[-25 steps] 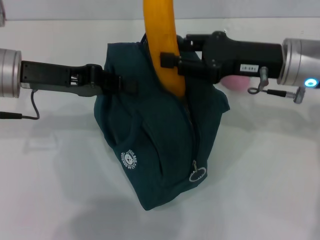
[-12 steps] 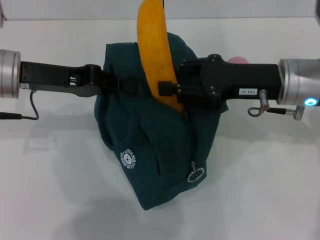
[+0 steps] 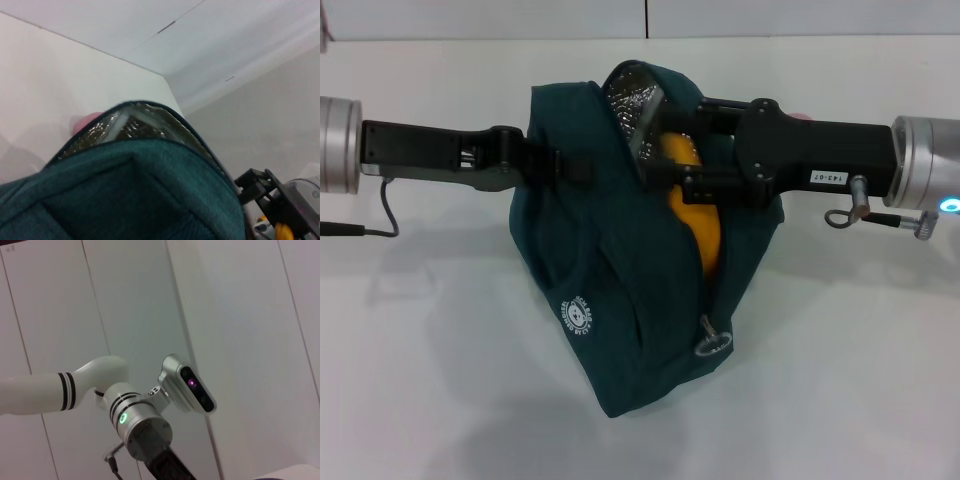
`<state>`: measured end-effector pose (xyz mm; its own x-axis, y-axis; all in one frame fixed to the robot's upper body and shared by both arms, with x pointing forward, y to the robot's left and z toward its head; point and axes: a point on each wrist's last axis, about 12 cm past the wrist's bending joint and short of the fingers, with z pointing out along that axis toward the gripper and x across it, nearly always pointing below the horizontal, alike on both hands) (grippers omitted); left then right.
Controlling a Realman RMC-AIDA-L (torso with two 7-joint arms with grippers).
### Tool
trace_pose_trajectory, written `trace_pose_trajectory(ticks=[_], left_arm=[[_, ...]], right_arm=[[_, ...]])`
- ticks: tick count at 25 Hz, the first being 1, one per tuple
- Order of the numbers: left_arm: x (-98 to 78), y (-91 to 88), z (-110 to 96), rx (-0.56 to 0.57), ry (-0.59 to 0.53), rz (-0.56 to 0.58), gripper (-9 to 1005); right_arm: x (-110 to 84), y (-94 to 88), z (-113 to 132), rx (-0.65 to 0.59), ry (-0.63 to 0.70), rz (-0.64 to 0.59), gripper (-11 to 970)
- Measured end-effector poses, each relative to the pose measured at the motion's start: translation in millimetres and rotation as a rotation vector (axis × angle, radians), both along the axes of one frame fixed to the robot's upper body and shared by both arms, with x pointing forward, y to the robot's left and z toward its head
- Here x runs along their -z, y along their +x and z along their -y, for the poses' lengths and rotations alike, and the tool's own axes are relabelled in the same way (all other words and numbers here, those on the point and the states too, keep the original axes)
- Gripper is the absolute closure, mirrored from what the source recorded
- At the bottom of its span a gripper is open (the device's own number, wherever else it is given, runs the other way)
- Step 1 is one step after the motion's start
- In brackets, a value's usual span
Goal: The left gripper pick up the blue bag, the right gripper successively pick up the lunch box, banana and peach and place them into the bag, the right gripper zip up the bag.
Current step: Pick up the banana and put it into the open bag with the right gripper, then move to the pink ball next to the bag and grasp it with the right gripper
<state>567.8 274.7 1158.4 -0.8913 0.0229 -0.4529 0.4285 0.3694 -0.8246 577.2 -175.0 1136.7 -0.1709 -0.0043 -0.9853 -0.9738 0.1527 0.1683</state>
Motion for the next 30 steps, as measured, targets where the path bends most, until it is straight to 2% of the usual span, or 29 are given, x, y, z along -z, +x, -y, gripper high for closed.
trace_pose_trajectory(ticks=[4,10,14,18,21,24,30], left_arm=[[-0.6,0.4,0.2,-0.001,-0.001,-0.002,936],[0.0,-0.2,-0.3,-0.003,-0.002,-0.004,936],[0.1,-0.3,0.1,-0.002,-0.005,-0.004,935],[-0.1,0.0,1.4,0.001,-0.007,0.0,935],[-1.3,1.1,3.5,0.007,-0.008,0.005,934],[-2.0,1.8,4.5,0.009,-0.009,0.006,934],[-2.5,2.4,6.0,0.01,-0.011,0.002,933]], right_arm=[[-1.1,0.9,5.5,0.025,0.004,0.01,253],[-10.2,9.1,43.4,0.193,0.071,0.041,100],[-12.2,14.2,77.6,0.345,0.101,0.048,102],[-3.4,25.5,97.5,0.502,0.032,0.036,104],[9.0,34.9,101.0,0.584,-0.088,0.043,105],[19.3,40.6,94.1,0.607,-0.172,0.034,107],[39.2,50.2,74.0,0.636,-0.246,-0.052,109]])
